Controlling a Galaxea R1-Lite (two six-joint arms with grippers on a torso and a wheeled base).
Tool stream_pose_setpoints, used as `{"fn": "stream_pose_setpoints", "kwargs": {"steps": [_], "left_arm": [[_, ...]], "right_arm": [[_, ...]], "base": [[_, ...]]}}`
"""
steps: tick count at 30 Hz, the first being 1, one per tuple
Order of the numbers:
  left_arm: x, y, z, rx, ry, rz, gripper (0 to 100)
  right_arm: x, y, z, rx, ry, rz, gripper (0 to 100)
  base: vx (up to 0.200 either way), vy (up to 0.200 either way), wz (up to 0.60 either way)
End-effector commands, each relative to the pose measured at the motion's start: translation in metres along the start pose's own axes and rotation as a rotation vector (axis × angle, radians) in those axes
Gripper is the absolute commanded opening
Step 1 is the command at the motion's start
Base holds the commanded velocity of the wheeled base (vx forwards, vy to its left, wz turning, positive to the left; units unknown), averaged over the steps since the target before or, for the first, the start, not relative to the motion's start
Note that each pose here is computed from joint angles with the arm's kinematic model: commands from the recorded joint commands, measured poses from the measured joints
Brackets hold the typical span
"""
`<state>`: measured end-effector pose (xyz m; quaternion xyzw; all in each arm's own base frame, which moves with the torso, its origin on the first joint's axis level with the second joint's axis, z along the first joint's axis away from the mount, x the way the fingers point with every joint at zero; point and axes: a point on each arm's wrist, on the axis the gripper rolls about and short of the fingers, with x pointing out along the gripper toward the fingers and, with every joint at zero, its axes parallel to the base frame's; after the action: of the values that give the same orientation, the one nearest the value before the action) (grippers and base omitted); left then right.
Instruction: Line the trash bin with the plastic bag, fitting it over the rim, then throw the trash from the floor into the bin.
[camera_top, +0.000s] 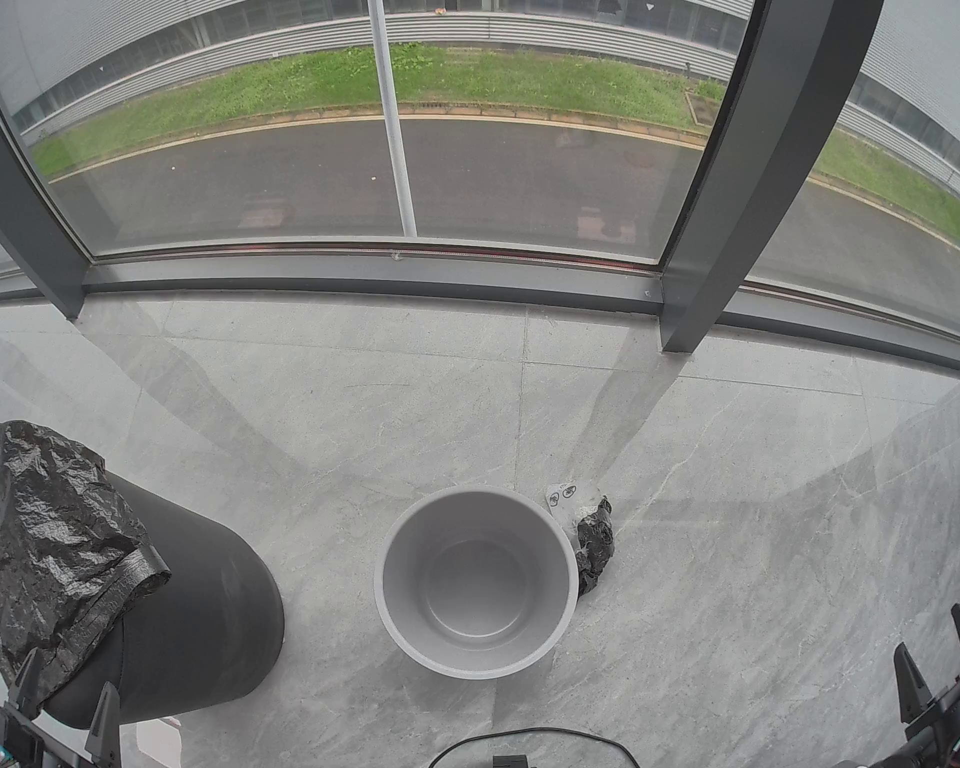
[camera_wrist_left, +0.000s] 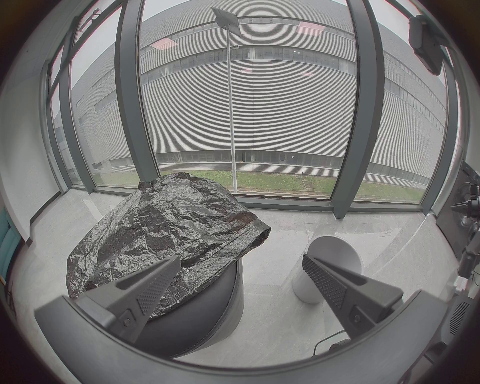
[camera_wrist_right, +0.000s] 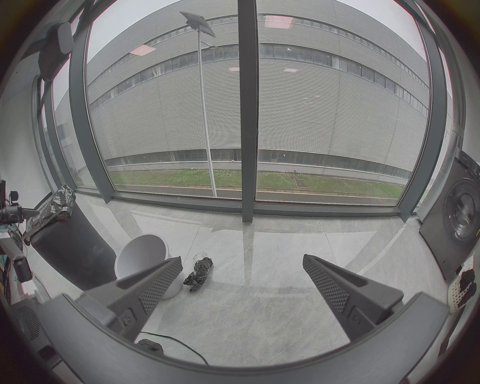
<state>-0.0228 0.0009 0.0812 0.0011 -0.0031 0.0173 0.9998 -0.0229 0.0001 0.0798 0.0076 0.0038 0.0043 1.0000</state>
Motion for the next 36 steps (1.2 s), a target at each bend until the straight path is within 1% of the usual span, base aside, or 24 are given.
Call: {"fn": "stream_pose_setpoints", "kwargs": {"steps": [1, 4, 5, 6, 7, 8, 9, 10, 11, 12, 14, 15, 16, 17, 19, 20, 21, 22, 23, 25, 26, 27, 32, 36], "left_arm": [[0.000, 0.000, -0.005, -0.004, 0.000, 0.001, 100], [0.000, 0.000, -0.005, -0.002, 0.002, 0.001, 100], [0.000, 0.000, -0.005, -0.001, 0.002, 0.001, 100], [0.000, 0.000, -0.005, -0.002, 0.002, 0.001, 100], [0.000, 0.000, -0.005, -0.005, 0.008, -0.001, 100], [0.000, 0.000, -0.005, -0.005, 0.008, -0.001, 100], [0.001, 0.000, -0.005, -0.010, 0.014, -0.002, 100], [0.001, 0.000, -0.005, -0.010, 0.014, -0.002, 100], [-0.001, 0.000, -0.001, -0.016, -0.008, -0.001, 100], [-0.002, 0.000, 0.015, -0.050, -0.044, -0.003, 100], [-0.010, 0.002, 0.086, -0.212, -0.139, -0.047, 100], [-0.011, 0.002, 0.107, -0.250, -0.139, -0.079, 100], [-0.009, 0.003, 0.123, -0.232, -0.109, -0.121, 100], [-0.006, 0.003, 0.134, -0.185, -0.069, -0.161, 100], [0.002, 0.002, 0.137, -0.064, 0.011, -0.200, 100], [0.005, 0.002, 0.135, -0.030, 0.032, -0.205, 100], [0.014, 0.000, 0.130, 0.108, 0.092, -0.232, 100], [0.015, 0.000, 0.130, 0.118, 0.097, -0.234, 100], [0.028, -0.003, 0.120, 0.254, 0.160, -0.271, 100], [0.040, -0.006, 0.110, 0.367, 0.228, -0.284, 100], [0.041, -0.006, 0.108, 0.373, 0.235, -0.286, 100], [0.051, -0.008, 0.101, 0.448, 0.276, -0.293, 100], [0.073, -0.012, 0.089, 0.588, 0.313, -0.321, 100], [0.083, -0.011, 0.081, 0.684, 0.353, -0.215, 100]], "right_arm": [[0.000, 0.000, -0.004, -0.009, -0.001, -0.001, 100], [-0.001, 0.000, 0.002, -0.038, -0.018, 0.008, 100], [-0.005, 0.001, 0.022, -0.024, -0.061, 0.011, 100], [-0.008, 0.001, 0.049, 0.016, -0.093, 0.023, 100], [-0.009, 0.002, 0.080, 0.087, -0.115, 0.044, 100], [-0.009, 0.002, 0.088, 0.107, -0.119, 0.050, 100], [-0.006, 0.002, 0.116, 0.178, -0.117, 0.093, 100], [0.001, 0.003, 0.137, 0.183, -0.101, 0.150, 100], [0.009, 0.004, 0.146, 0.170, -0.077, 0.184, 100], [0.021, 0.005, 0.152, 0.152, -0.044, 0.205, 100], [0.049, 0.008, 0.161, 0.134, 0.008, 0.228, 100], [0.063, 0.010, 0.164, 0.134, 0.019, 0.245, 100], [0.077, 0.013, 0.167, 0.135, 0.019, 0.278, 100], [0.089, 0.017, 0.169, 0.138, 0.013, 0.314, 100], [0.106, 0.025, 0.170, 0.136, 0.000, 0.366, 100], [0.110, 0.026, 0.170, 0.136, -0.001, 0.372, 100], [0.124, 0.031, 0.168, 0.139, 0.004, 0.385, 100], [0.125, 0.032, 0.167, 0.139, 0.007, 0.385, 100], [0.135, 0.035, 0.160, 0.138, 0.022, 0.392, 100], [0.141, 0.039, 0.154, 0.149, 0.036, 0.415, 100], [0.141, 0.040, 0.153, 0.151, 0.038, 0.418, 100], [0.147, 0.045, 0.149, 0.156, 0.049, 0.439, 100], [0.151, 0.046, 0.146, 0.159, 0.049, 0.403, 100], [0.151, 0.046, 0.145, 0.158, 0.052, 0.400, 100]], "base": [[0.000, 0.000, 0.00], [0.000, 0.000, 0.00], [0.000, 0.000, 0.00], [0.000, 0.000, 0.00], [0.000, 0.000, 0.00], [0.000, 0.000, 0.00], [0.000, 0.000, 0.00], [0.000, 0.000, 0.00], [0.000, 0.000, 0.00], [0.000, 0.000, 0.00], [0.000, 0.000, 0.00], [0.000, 0.000, 0.00], [0.000, 0.000, 0.00], [0.000, 0.000, 0.00], [0.000, 0.000, 0.00], [0.000, 0.000, 0.00], [0.000, 0.000, 0.00], [0.000, 0.000, 0.00], [0.000, 0.000, 0.00], [0.000, 0.000, 0.00], [0.000, 0.000, 0.00], [0.000, 0.000, 0.00], [0.000, 0.000, 0.00], [0.000, 0.000, 0.00]]}}
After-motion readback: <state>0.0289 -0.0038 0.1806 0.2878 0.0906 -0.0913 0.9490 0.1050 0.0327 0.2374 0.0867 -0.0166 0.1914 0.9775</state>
